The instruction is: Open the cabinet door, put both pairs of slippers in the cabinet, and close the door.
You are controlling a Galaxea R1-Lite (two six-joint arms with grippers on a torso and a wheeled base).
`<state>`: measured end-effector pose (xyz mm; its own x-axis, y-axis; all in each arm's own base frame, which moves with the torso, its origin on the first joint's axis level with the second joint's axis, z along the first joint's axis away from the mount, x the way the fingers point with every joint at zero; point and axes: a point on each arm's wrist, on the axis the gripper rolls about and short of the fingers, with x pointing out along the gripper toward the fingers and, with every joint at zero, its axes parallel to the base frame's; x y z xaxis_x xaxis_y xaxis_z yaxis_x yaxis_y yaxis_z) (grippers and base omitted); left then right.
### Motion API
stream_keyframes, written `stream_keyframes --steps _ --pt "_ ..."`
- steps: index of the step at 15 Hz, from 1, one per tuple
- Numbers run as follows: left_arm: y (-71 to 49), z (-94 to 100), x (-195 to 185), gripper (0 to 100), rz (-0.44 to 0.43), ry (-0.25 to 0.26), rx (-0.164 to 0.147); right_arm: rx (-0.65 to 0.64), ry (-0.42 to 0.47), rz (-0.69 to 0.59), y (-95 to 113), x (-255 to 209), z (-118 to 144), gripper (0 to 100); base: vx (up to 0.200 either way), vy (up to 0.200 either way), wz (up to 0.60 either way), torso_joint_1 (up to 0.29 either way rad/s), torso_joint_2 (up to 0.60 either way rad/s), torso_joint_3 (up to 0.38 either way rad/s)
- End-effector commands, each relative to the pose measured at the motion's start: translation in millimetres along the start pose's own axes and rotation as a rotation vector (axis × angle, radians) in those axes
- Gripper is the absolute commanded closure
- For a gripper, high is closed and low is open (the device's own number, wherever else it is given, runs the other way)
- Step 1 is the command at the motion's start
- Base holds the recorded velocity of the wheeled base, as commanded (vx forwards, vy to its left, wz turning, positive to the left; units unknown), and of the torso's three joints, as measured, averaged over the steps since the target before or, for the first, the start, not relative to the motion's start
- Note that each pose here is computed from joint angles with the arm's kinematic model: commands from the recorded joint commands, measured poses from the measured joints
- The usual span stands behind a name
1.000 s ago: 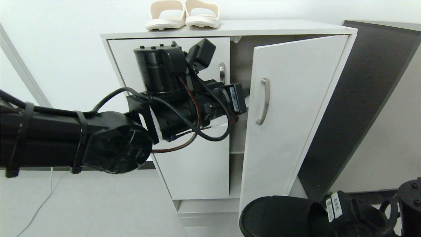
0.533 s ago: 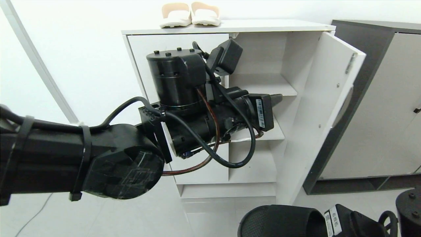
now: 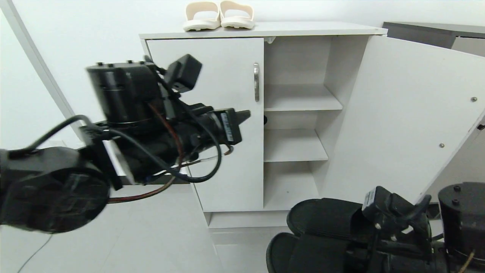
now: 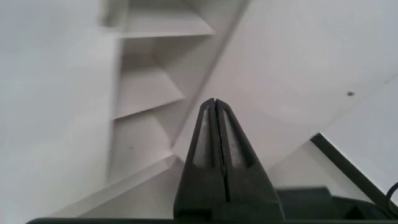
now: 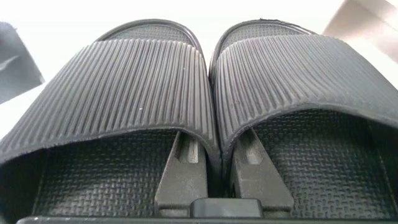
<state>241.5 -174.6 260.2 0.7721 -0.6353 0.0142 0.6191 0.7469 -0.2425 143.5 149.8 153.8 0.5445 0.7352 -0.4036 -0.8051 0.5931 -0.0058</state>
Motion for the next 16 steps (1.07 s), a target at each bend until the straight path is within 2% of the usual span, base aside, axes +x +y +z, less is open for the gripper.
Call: stream_keyframes --steps 1,2,3,4,5,6,7,8,10,12,14,16 --pt "10.7 27.2 -86.5 100 0.107 -0.063 0.006 0.068 0.006 -0.084 -7.7 16.7 8.5 100 0.0 0.0 0.0 0.0 0.0 0.0" --pt "7.6 36.5 -133.1 100 0.208 -0.064 0.01 0.127 -0.019 -0.18 -10.0 28.2 20.9 100 0.0 0.0 0.0 0.0 0.0 0.0" --pt "1.3 39.3 -170.1 100 0.315 -0.061 0.051 0.165 -0.042 -0.249 -11.3 35.0 29.5 100 0.0 0.0 0.0 0.0 0.0 0.0" --pt "-1.9 40.4 -188.0 100 0.359 -0.06 0.076 0.185 -0.051 -0.273 -11.3 37.9 32.2 100 0.0 0.0 0.0 0.0 0.0 0.0" --pt "-4.1 31.2 -241.2 100 0.527 -0.024 0.15 0.24 -0.079 -0.349 -13.2 50.8 42.5 100 0.0 0.0 0.0 0.0 0.0 0.0" --pt "-5.5 17.3 -267.9 100 0.624 -0.015 0.162 0.267 -0.085 -0.397 -15.4 58.9 45.0 100 0.0 0.0 0.0 0.0 0.0 0.0" --pt "-6.7 8.7 -278.1 100 0.66 -0.016 0.16 0.274 -0.083 -0.426 -16.6 63.7 45.0 100 0.0 0.0 0.0 0.0 0.0 0.0" --pt "-10.3 -17.6 -300.9 100 0.73 -0.051 0.162 0.297 -0.088 -0.489 -19.5 76.1 47.2 100 0.0 0.0 0.0 0.0 0.0 0.0" --pt "-12.9 -55.0 -319.9 100 0.892 -0.1 0.164 0.303 -0.08 -0.513 -20.5 81.8 45.4 100 0.0 0.0 0.0 0.0 0.0 0.0" --pt "-16.9 -92.5 -336.0 100 0.926 -0.163 0.178 0.302 -0.074 -0.513 -20.6 83.0 44.0 100 0.0 0.0 0.0 0.0 0.0 0.0" --pt "-14.8 -118.8 -340.2 100 0.974 -0.178 0.197 0.301 -0.07 -0.509 -19.7 84.4 43.5 100 0.0 0.0 0.0 0.0 0.0 0.0" --pt "-10.0 -133.4 -337.5 100 1.029 -0.154 0.191 0.296 -0.052 -0.506 -17.2 88.7 39.5 100 0.0 0.0 0.0 0.0 0.0 0.0"
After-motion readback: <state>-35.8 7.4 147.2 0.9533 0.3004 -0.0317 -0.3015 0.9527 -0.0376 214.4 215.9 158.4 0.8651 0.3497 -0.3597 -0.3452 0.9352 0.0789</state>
